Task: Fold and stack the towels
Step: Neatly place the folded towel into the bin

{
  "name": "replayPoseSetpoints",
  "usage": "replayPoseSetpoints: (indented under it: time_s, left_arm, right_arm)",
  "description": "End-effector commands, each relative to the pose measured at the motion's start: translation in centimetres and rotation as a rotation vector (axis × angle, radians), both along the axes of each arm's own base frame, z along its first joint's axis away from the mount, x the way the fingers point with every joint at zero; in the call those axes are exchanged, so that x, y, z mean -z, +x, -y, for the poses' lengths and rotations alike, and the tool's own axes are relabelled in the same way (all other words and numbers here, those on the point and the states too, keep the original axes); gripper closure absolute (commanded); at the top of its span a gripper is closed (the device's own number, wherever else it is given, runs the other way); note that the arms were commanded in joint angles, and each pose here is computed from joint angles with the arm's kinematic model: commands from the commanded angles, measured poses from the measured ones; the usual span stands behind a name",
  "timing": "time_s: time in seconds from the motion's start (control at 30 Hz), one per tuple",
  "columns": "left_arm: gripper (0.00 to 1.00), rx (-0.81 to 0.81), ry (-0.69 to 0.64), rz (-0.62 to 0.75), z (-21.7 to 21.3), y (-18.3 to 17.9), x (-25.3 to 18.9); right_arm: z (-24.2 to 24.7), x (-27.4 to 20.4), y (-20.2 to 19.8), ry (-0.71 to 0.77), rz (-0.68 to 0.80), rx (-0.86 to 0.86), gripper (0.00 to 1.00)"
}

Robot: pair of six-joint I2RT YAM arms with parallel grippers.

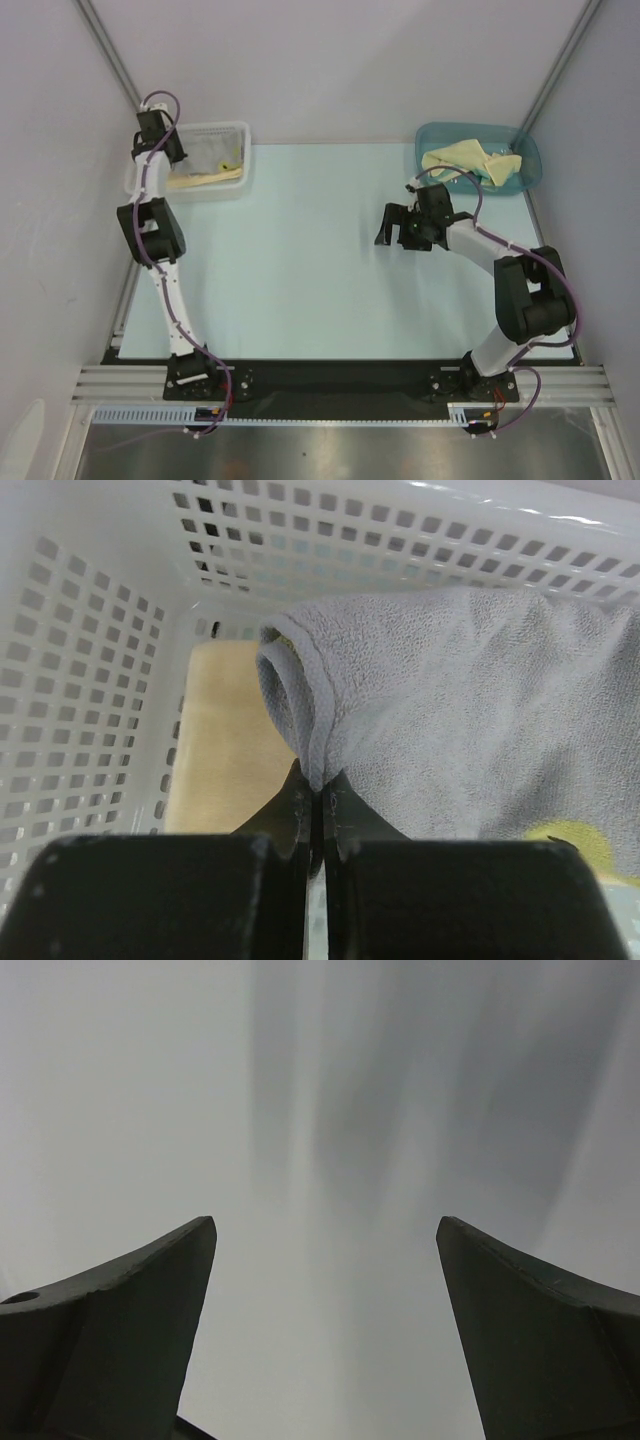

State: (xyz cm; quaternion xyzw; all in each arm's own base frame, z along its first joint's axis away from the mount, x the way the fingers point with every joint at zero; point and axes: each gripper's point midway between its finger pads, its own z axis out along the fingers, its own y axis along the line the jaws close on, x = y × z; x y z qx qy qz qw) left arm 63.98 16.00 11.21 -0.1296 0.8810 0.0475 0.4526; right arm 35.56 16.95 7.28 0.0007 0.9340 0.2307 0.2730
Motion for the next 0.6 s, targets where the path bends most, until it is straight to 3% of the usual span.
replayPoseSetpoints:
  time_s: [0.0,0.57]
  left_arm:
    - [1.00,0.013,-0.022,0.011,-1.8,0.1,0.8]
    - [1.00,-0.046,0.019,0.007,-5.2,-0.3,1.3]
  right_arm:
    - [-0.2,-1.0,1.6,-0.004,0.050,-0.009,0.00]
    - [-0.6,1.2,1.9,-0.024,-0.003,-0.014,0.00]
